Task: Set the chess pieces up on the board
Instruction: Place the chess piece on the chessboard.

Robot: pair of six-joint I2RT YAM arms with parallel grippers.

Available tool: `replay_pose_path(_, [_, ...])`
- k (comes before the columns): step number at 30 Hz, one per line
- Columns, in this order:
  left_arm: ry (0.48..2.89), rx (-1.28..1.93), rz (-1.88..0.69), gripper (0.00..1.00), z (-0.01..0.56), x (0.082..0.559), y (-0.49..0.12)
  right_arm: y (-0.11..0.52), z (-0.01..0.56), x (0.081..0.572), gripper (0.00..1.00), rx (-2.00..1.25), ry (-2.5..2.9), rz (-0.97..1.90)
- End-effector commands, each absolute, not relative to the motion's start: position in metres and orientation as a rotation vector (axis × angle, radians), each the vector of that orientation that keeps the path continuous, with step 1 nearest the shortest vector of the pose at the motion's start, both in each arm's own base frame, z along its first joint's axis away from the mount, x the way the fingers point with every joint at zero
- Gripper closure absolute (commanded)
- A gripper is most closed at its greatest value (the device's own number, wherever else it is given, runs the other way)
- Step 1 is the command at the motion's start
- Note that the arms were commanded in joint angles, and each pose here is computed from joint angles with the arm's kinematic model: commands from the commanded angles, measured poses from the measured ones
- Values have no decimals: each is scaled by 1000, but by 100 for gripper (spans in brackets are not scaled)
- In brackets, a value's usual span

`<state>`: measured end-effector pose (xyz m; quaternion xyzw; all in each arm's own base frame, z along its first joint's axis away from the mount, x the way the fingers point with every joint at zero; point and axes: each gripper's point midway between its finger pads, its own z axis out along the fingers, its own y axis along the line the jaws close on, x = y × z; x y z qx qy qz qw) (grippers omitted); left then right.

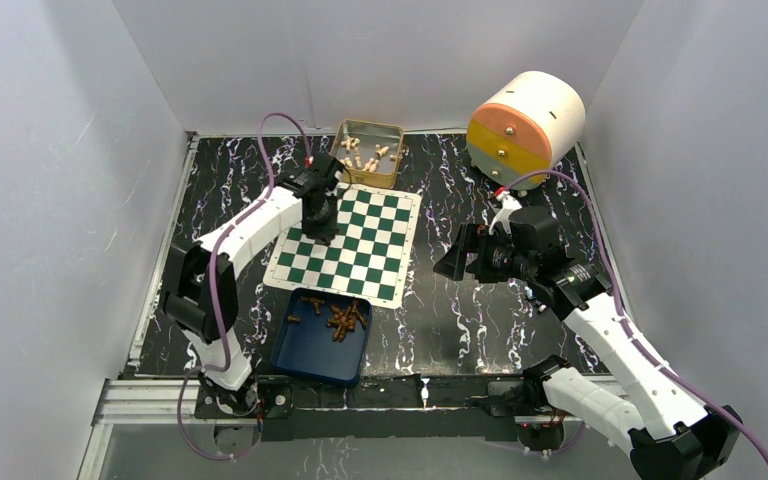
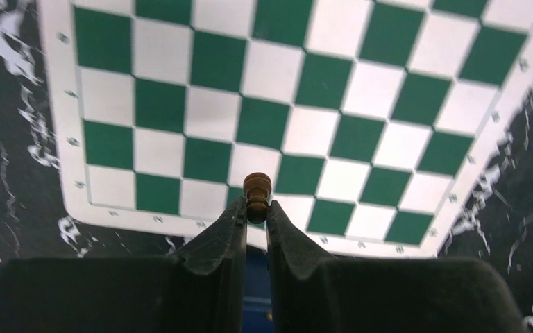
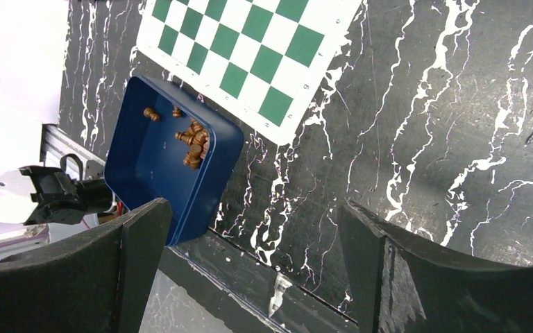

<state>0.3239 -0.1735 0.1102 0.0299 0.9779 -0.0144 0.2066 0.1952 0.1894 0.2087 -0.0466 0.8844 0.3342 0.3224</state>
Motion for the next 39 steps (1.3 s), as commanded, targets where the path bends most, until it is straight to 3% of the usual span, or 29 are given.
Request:
replay_pose_path(1, [2653, -4, -47, 90, 125, 369, -149, 197, 229, 201, 1, -142, 2230, 936])
replay_pose_path(13, [2587, -178, -149, 90, 120, 462, -124, 203, 239, 196, 1, -121, 2221, 1006])
replay_pose_path(24, [2683, -161, -144, 90, 75, 466, -130, 197, 249, 205, 1, -116, 2196, 935])
replay_pose_path(39, [2695, -112, -60, 90, 58, 470, -120, 199, 246, 213, 1, -135, 2209, 908])
